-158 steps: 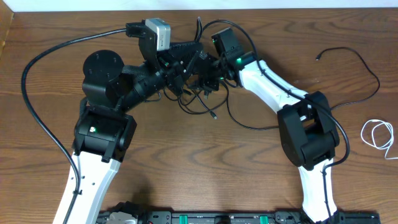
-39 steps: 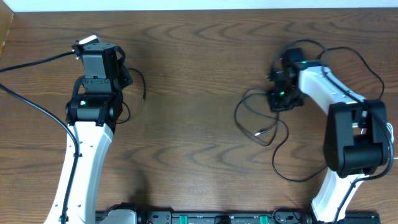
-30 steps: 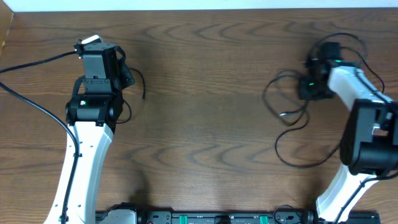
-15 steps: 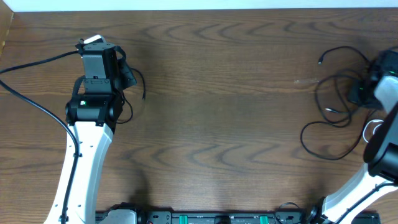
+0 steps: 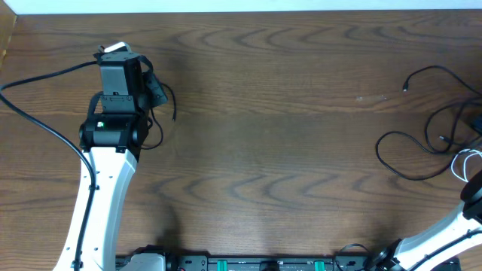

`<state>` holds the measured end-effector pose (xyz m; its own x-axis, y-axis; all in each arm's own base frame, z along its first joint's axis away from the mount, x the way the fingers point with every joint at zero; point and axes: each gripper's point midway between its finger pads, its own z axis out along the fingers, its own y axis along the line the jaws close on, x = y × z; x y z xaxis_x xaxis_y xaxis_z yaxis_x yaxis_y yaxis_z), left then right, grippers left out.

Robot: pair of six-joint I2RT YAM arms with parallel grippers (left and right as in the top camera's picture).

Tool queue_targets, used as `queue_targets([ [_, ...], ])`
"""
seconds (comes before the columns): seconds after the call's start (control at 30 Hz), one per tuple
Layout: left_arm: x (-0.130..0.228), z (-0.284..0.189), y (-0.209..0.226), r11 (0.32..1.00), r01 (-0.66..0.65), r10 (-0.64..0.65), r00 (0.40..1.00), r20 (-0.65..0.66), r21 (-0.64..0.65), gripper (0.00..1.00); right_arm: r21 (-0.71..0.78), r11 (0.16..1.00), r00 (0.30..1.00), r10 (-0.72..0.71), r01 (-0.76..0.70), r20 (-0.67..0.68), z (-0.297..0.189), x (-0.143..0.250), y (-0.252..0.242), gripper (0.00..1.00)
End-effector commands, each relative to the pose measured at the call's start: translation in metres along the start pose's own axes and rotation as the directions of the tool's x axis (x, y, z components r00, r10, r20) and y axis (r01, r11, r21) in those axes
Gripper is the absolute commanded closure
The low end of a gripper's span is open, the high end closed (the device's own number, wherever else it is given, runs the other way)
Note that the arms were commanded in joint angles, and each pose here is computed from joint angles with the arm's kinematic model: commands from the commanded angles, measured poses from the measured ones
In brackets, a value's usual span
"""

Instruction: Untangle cables

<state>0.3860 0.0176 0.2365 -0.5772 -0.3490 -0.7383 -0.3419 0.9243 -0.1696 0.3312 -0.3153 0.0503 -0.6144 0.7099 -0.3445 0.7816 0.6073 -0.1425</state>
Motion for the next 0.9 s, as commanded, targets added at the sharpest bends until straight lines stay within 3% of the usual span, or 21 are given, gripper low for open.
queue_targets([
  [0.0,0.001,0.001,-0.007,0.999,0.002,-0.002,1.0,-0.012,0.032,0.93,-0.043,0.998,0.998,0.055,-0.055,-0.008,-0.003,-0.006,0.005,0.66],
  [0.1,0.001,0.001,-0.007,0.999,0.002,-0.002,1.0,-0.012,0.032,0.93,-0.13,0.991,0.998,0.036,-0.041,-0.047,-0.005,0.002,0.02,0.3],
  [0.17,0.001,0.001,-0.007,0.999,0.002,-0.002,1.0,-0.013,0.032,0.93,-0.225,0.974,0.998,0.002,-0.017,-0.066,-0.009,0.007,0.038,0.16],
  [0.27,0.001,0.001,-0.007,0.999,0.002,-0.001,1.0,-0.014,0.032,0.92,-0.312,0.95,0.998,-0.036,0.015,-0.06,-0.014,0.007,0.055,0.03],
  [0.53,0.005,0.001,-0.005,1.0,-0.001,0.002,1.0,-0.03,0.025,0.92,-0.376,0.92,0.993,-0.109,0.115,0.037,-0.038,-0.016,0.075,0.01],
  [0.7,0.005,0.001,-0.005,1.0,-0.001,0.002,1.0,-0.03,0.025,0.93,-0.486,0.817,0.95,-0.25,0.31,0.184,-0.072,-0.029,0.105,0.01],
  [0.87,0.005,0.001,-0.005,1.0,-0.001,0.002,1.0,-0.03,0.025,0.92,-0.509,0.719,0.881,-0.388,0.472,0.269,-0.102,-0.015,0.127,0.01],
])
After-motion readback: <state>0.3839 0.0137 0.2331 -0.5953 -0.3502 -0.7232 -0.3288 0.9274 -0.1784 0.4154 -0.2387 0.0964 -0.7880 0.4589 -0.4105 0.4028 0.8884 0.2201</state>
